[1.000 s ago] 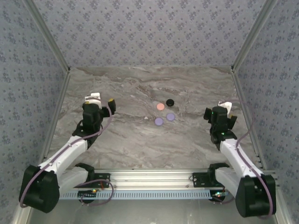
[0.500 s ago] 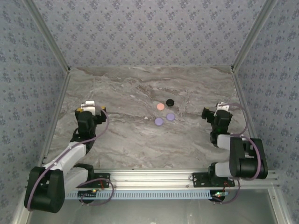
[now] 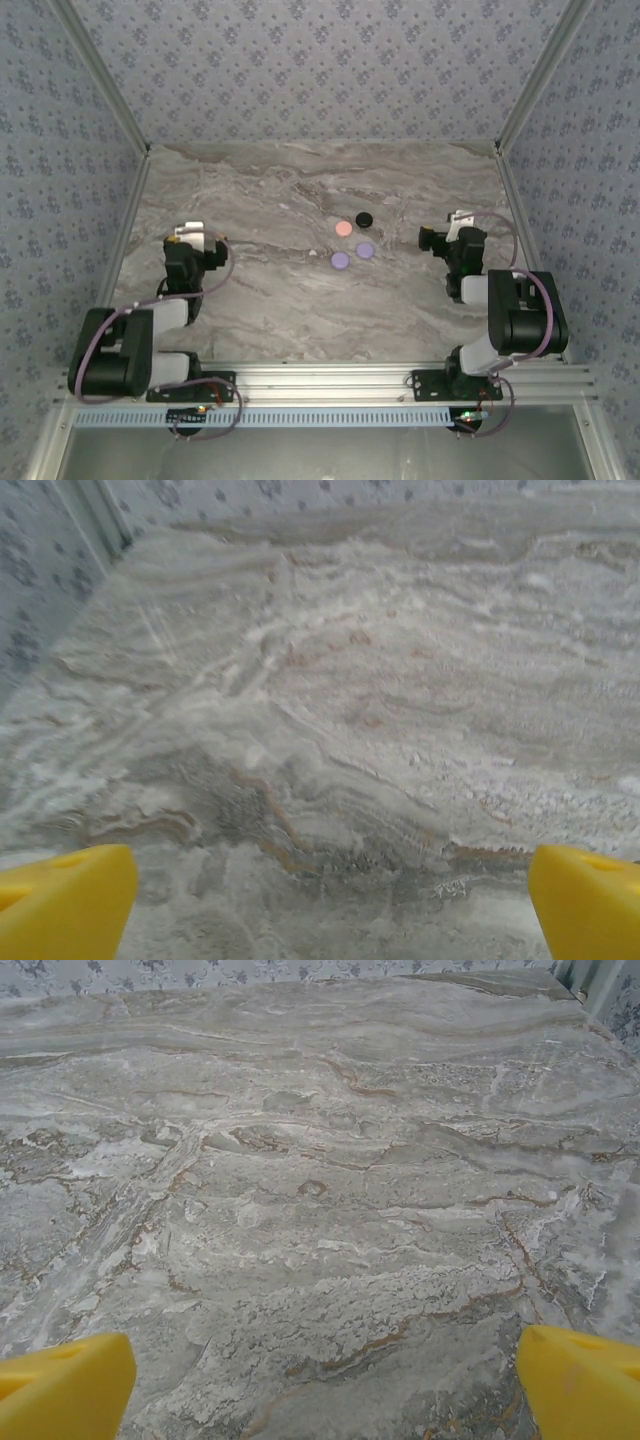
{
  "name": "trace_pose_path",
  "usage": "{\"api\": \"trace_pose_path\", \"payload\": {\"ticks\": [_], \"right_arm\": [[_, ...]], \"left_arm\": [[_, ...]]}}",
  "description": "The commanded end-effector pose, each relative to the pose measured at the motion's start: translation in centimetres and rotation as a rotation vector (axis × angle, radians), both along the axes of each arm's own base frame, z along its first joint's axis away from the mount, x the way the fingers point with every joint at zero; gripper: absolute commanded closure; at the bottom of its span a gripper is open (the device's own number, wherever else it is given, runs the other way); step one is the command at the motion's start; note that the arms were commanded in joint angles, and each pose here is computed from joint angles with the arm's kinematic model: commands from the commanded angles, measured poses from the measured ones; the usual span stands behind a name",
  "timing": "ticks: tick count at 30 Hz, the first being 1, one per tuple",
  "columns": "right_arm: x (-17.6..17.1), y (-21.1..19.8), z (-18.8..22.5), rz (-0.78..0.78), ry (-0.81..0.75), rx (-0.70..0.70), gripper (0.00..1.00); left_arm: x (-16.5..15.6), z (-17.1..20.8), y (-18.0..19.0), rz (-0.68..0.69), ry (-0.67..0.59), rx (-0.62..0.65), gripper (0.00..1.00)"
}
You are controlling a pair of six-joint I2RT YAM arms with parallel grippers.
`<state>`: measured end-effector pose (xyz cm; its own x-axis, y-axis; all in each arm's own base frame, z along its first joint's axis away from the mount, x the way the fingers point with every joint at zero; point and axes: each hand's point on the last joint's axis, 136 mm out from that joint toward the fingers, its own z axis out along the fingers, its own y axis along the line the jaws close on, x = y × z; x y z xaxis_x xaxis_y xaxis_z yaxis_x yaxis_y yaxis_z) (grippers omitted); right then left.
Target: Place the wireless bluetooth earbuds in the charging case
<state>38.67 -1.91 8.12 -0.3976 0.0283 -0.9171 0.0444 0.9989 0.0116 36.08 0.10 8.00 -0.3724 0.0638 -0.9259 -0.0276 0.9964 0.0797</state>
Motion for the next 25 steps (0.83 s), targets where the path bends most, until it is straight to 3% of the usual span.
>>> {"api": "trace_pose_path", "payload": {"ticks": [1, 6, 25], "right_arm": [[0.3, 0.2, 0.1, 0.017, 0.0, -0.019, 0.0], [0.4, 0.2, 0.1, 0.013, 0.001, -0.024, 0.0], [0.4, 0.4, 0.1, 0.013, 0.004, -0.04, 0.0]], "left_arm": [[2.6, 1.7, -0.8, -0.055, -0.087, -0.033, 0.01], [3.6, 0.9, 0.4, -0.018, 0.005, -0.09, 0.01], [3.6, 0.8, 1.2, 0.034, 0.009, -0.088, 0.01]]}}
